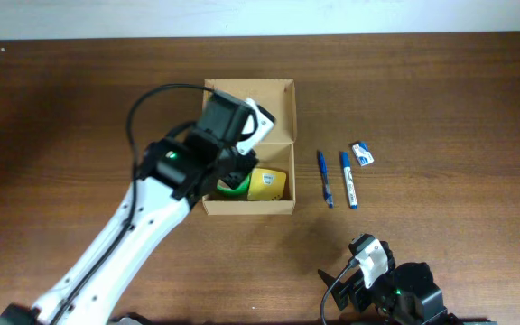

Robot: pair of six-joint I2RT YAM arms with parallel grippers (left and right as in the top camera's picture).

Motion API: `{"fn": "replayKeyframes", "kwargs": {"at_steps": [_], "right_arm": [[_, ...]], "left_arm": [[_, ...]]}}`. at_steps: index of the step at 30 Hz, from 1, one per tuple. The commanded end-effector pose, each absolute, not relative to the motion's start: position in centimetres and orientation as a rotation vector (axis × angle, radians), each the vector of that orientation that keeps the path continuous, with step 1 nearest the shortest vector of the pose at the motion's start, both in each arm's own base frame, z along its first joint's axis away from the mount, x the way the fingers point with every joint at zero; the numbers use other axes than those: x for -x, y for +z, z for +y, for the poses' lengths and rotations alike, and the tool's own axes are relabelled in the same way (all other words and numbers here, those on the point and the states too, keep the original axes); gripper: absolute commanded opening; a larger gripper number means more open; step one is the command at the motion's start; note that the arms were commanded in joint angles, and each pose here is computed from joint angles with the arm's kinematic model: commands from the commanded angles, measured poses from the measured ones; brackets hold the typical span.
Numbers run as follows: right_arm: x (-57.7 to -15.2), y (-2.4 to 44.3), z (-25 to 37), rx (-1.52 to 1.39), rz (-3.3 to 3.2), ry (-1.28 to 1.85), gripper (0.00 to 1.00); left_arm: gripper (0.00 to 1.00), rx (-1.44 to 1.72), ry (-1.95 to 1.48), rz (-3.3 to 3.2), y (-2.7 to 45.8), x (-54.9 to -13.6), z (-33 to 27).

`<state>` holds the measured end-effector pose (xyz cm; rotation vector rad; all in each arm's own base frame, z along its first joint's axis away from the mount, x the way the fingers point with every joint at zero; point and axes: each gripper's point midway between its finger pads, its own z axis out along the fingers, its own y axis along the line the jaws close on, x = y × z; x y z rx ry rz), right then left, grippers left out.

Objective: Pack container
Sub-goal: 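Carry the red stapler into the box beside the tape roll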

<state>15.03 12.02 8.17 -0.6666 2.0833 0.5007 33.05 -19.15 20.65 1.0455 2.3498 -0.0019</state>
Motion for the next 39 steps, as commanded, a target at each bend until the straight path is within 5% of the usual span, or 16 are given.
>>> {"fn": "replayKeyframes", "kwargs": {"at_steps": [1, 39], "right_arm": [[-14.9, 8.1, 12.2, 0.668, 2.077, 0.515, 0.99], [-14.9, 8.1, 12.2, 0.668, 2.077, 0.515, 0.99]], "left_arm": [[0.02, -1.348, -0.026, 2.243, 19.0, -33.1, -21.0], [0.02, -1.874, 0.047, 2.151, 11.6, -32.8, -20.9]]}}
